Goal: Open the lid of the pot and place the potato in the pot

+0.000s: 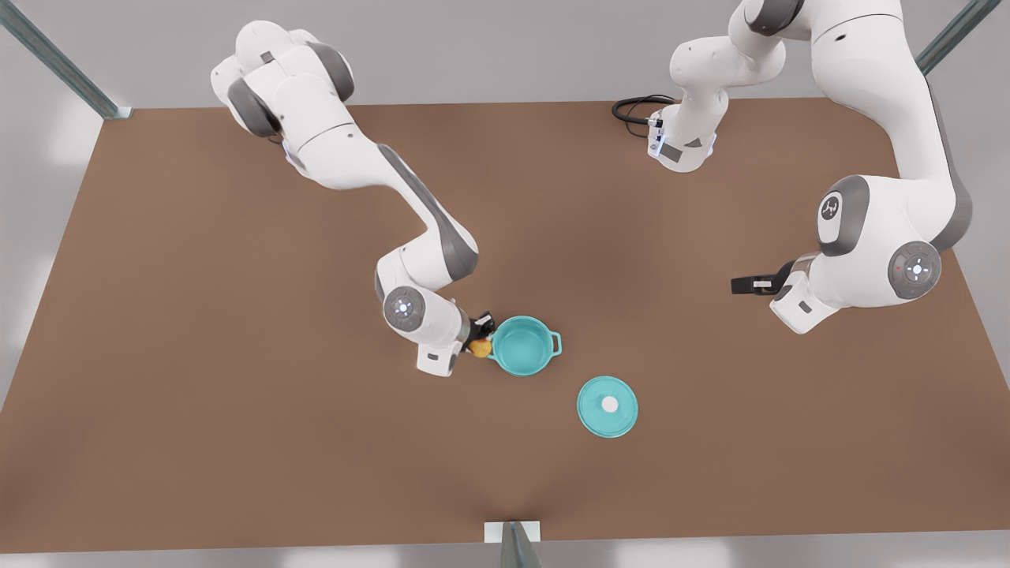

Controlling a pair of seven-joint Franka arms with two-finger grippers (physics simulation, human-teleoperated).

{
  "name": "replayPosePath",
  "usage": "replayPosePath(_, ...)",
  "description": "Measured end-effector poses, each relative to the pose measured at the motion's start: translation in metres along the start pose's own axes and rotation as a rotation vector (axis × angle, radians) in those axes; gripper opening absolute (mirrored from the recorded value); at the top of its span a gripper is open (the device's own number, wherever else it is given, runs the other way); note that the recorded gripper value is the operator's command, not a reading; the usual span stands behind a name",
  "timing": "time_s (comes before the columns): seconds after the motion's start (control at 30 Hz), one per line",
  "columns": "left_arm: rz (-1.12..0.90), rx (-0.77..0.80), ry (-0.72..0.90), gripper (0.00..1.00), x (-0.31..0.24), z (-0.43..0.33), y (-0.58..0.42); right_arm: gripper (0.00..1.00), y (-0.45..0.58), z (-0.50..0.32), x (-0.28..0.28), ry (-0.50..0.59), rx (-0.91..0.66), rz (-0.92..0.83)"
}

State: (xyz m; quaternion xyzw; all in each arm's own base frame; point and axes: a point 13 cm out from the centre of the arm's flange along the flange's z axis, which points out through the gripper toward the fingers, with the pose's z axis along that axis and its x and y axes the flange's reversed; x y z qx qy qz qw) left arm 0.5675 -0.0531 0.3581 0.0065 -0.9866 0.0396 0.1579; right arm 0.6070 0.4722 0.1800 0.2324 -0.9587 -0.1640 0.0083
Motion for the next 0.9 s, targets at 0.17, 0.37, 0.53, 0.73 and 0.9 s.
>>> replayPosePath(0.17, 0.009, 0.000, 0.000, 1.00, 0.000, 0.000, -0.001, 0.53, 0.032, 0.054, -0.004, -0.031, -0.022, 0.030)
replayPosePath(0.37, 0.014, 0.000, -0.002, 1.00, 0.000, -0.001, -0.001, 0.56, 0.058, 0.083, -0.024, -0.115, -0.033, 0.060)
replayPosePath(0.53, 0.018, 0.000, -0.004, 1.00, 0.000, -0.001, -0.002, 1.00, 0.063, 0.078, -0.034, -0.162, -0.040, 0.098)
replayPosePath(0.73, 0.042, -0.006, -0.047, 1.00, -0.007, -0.017, -0.013, 1.00, -0.108, -0.078, -0.066, -0.273, 0.102, 0.276)
replayPosePath(0.9, 0.050, -0.002, -0.084, 1.00, -0.014, -0.027, -0.016, 1.00, -0.388, -0.233, 0.107, -0.063, 0.228, 0.633)
